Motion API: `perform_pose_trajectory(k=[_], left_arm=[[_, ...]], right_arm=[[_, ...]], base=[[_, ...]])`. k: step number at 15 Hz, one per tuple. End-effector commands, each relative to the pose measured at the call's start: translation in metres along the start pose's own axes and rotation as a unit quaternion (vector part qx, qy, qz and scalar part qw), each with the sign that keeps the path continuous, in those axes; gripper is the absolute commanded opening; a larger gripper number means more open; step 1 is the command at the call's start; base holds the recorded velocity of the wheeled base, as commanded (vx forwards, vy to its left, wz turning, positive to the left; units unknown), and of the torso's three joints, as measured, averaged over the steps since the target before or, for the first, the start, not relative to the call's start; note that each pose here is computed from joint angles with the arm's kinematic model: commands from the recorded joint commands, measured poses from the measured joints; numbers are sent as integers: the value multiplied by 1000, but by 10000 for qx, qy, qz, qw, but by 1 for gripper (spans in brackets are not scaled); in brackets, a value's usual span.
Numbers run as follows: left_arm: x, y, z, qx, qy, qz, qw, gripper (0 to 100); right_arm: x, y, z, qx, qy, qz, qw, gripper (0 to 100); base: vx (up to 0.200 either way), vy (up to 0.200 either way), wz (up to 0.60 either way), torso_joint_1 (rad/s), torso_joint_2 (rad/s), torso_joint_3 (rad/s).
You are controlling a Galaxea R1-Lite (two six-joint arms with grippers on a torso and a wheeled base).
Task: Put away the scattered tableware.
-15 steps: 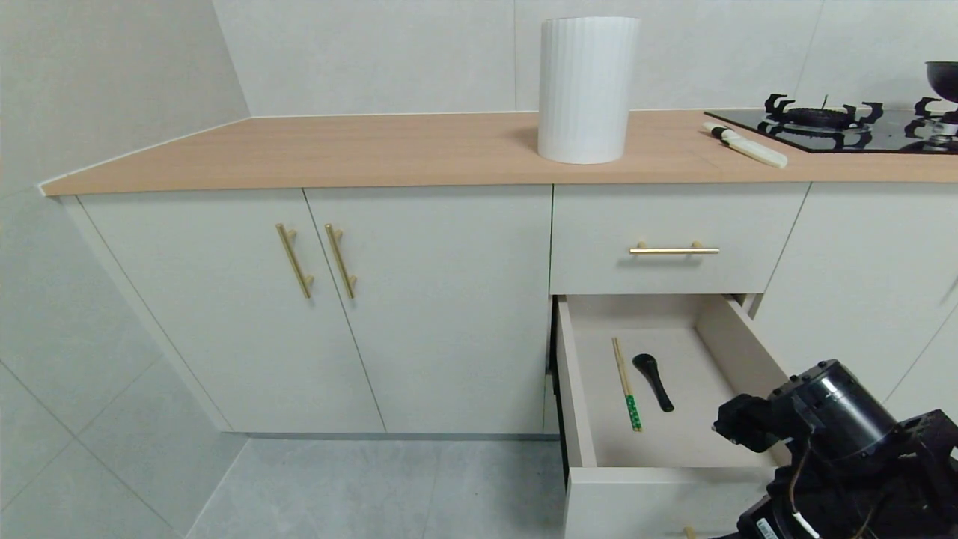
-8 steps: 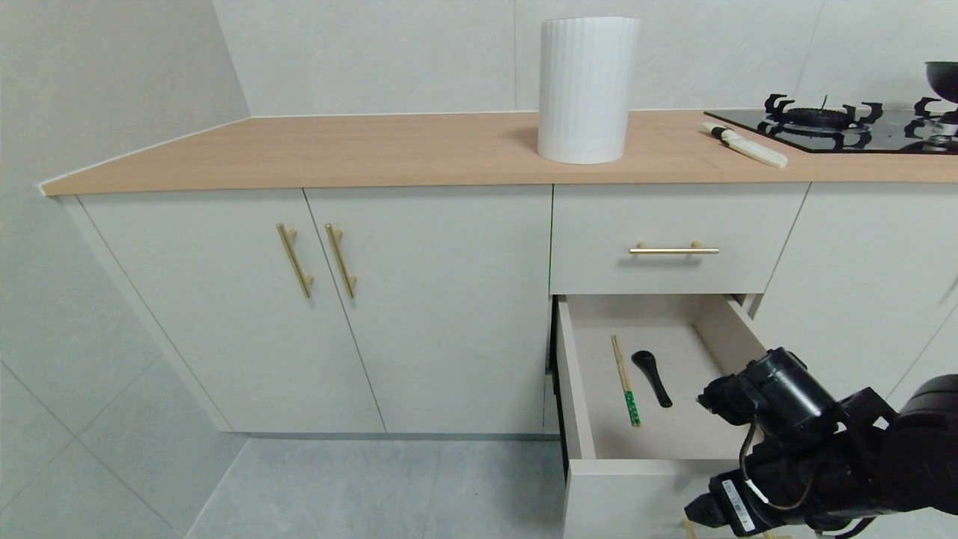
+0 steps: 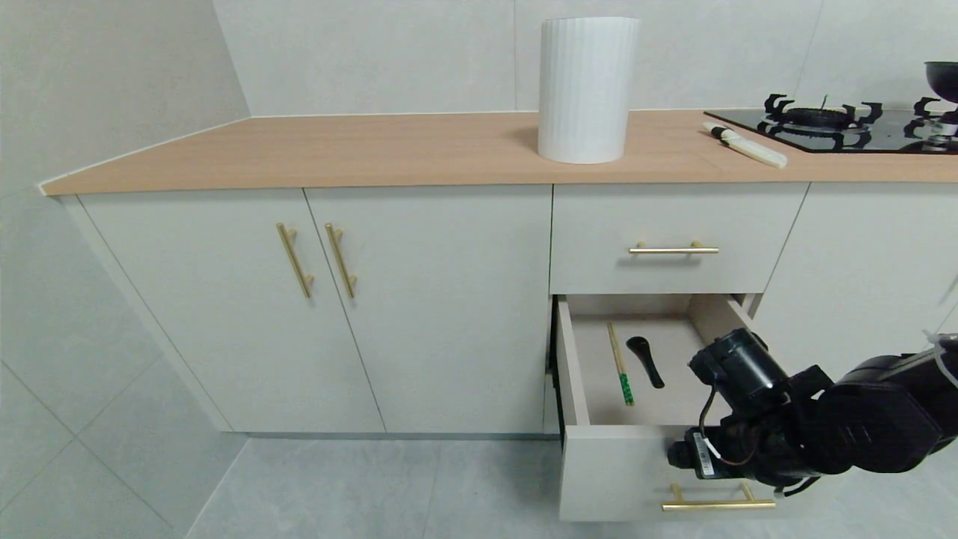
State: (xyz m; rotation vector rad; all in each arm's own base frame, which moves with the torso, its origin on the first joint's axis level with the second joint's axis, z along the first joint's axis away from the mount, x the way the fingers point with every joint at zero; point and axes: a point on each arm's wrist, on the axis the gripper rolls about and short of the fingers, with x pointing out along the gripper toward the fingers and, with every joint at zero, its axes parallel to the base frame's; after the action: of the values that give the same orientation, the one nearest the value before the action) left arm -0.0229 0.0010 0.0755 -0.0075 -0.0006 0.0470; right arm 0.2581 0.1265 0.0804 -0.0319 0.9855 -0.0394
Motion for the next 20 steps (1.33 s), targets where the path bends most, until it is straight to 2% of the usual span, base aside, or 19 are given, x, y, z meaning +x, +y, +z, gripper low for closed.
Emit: perform_pose_trajectory(k=[1, 8, 12, 15, 20], left_arm=[[0, 0, 0, -1, 2, 3, 10000, 100], [0, 0, 0, -1, 2, 3, 10000, 100], [0, 0, 0, -1, 2, 3, 10000, 100], [0, 0, 0, -1, 2, 3, 10000, 100], [0, 0, 0, -1, 2, 3, 10000, 100]], right_arm=[[14, -1, 5, 120, -127, -143, 9997, 100], [40, 7, 32, 468, -1039, 123, 9934, 100], [51, -1, 57, 417, -1572, 134, 9866, 100], [57, -1, 75, 411, -1806, 127, 9826, 100], [82, -1, 90, 256, -2085, 47, 9777, 100]], base=[[0, 0, 0, 0, 0, 0], [0, 0, 0, 0, 0, 0], [0, 0, 0, 0, 0, 0], [0, 0, 0, 0, 0, 0], [0, 0, 0, 0, 0, 0]])
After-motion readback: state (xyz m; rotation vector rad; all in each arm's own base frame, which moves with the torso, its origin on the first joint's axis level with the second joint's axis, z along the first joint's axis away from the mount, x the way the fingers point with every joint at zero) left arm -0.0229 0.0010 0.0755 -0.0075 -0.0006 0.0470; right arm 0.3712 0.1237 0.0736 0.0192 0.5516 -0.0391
